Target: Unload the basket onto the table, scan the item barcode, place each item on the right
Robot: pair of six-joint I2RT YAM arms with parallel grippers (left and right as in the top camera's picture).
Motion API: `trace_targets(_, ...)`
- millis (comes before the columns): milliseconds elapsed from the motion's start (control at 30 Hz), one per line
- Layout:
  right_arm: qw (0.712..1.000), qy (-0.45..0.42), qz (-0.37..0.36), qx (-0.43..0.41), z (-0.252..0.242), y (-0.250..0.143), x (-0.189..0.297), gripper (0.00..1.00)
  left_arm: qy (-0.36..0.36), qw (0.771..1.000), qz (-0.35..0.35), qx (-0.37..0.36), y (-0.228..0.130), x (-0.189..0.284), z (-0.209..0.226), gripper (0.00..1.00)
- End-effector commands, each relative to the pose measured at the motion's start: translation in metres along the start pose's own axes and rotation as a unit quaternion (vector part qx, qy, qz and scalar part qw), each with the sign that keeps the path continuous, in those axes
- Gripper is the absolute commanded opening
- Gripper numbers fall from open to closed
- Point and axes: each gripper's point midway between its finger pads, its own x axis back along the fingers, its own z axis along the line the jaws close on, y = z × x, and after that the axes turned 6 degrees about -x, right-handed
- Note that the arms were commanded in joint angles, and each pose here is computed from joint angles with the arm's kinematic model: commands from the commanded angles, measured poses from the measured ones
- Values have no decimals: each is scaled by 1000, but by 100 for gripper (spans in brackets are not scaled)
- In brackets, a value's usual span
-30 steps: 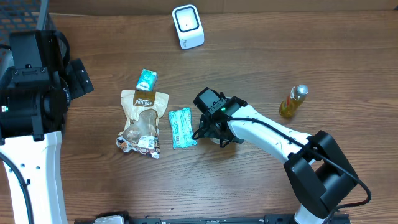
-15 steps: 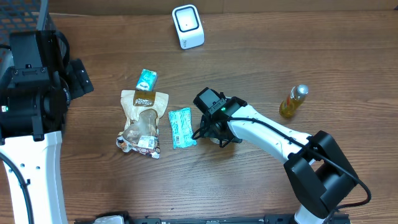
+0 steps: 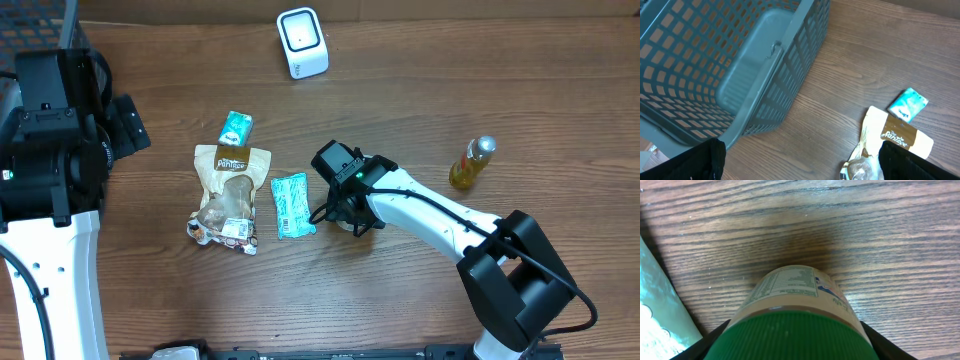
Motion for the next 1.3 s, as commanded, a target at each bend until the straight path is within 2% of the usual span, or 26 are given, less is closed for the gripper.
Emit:
trace_targets(0, 1000, 0, 2, 0, 0, -2, -2, 64, 4, 1000, -10, 0, 5, 4, 3, 99)
trace_targets(233, 1000, 1, 1, 0, 1, -2, -2, 63, 4, 1000, -9, 0, 5, 4, 3, 100)
trace_targets(400, 1000, 5, -2, 22, 3, 0, -1, 73, 4, 1000, -10, 0, 5, 4, 3, 99)
trace_targets(500, 999, 5, -2, 33, 4, 1, 1, 68, 4, 1000, -10, 0, 5, 4, 3, 100)
trace_targets(533, 999, 7, -3, 33, 5, 2, 3, 63, 4, 1000, -10, 0, 5, 4, 3, 100)
trace_targets(600, 999, 8, -4, 33, 8, 5, 8, 57, 4, 1000, -10, 0, 5, 4, 3, 100)
trace_targets(767, 998, 14, -10, 52, 19, 15, 30, 55, 4, 1000, -10, 0, 5, 4, 3, 100)
trace_targets(867, 995, 23, -18, 100, 29, 24, 52, 41, 4, 1000, -10, 0, 5, 4, 3, 100)
trace_targets(1267, 971, 96, -99, 194, 61, 64, 220, 39, 4, 1000, -9, 0, 5, 4, 3, 100)
